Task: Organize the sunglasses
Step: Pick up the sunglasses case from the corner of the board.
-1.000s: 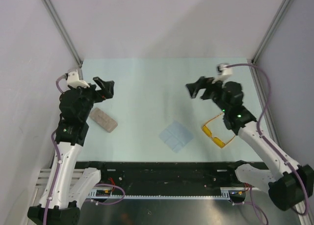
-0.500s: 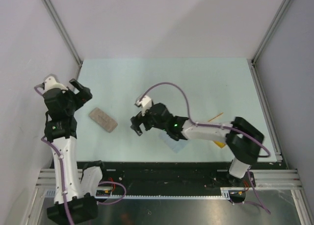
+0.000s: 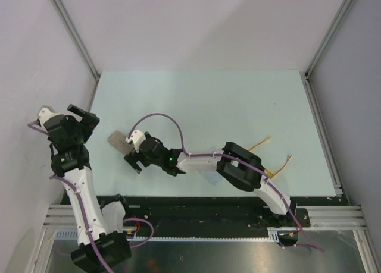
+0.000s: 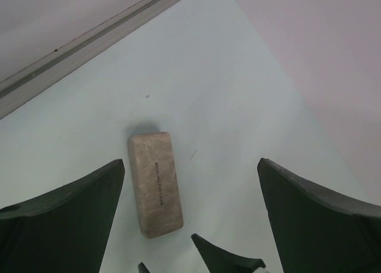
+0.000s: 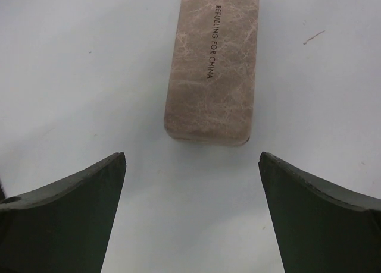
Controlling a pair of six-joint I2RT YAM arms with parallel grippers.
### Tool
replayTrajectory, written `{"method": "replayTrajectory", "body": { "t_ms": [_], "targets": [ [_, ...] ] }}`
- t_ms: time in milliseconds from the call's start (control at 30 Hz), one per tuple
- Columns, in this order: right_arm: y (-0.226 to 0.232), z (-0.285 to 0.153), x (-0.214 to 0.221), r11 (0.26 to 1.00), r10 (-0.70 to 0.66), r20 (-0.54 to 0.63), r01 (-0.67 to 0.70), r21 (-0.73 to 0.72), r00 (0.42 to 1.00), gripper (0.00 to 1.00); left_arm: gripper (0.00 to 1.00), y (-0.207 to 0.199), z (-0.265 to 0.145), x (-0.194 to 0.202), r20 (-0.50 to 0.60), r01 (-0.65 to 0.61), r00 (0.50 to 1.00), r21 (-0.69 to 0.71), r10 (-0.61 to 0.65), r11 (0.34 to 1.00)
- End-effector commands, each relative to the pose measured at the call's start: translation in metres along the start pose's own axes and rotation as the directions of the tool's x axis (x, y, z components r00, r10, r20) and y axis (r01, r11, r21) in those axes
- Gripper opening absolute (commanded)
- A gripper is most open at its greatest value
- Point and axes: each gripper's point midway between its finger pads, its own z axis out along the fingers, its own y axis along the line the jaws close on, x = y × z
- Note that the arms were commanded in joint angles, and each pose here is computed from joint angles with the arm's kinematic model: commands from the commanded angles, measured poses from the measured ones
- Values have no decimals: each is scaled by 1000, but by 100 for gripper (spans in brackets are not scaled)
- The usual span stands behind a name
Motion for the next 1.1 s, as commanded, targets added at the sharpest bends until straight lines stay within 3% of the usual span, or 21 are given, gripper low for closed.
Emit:
{"method": "replayTrajectory", "body": {
  "t_ms": [0,567,767,1067],
  "targets": [
    [-3,20,-17,998,-49,28,48,51,998,100,100,3,5,-10,33,72,997,-34,-71,997],
    [-19,68,7,991,-106,-43,109,77,993,97,100,5,22,-4,-12,119,993,-59,-120,991],
    [-26,69,21,988,-132,-91,138,66,987,81,100,8,26,-2,-17,118,993,-69,-120,991],
    [-35,63,24,988,-140,-146,148,43,979,46,100,7,30,-1,-30,102,994,-56,-104,993]
  ]
}}
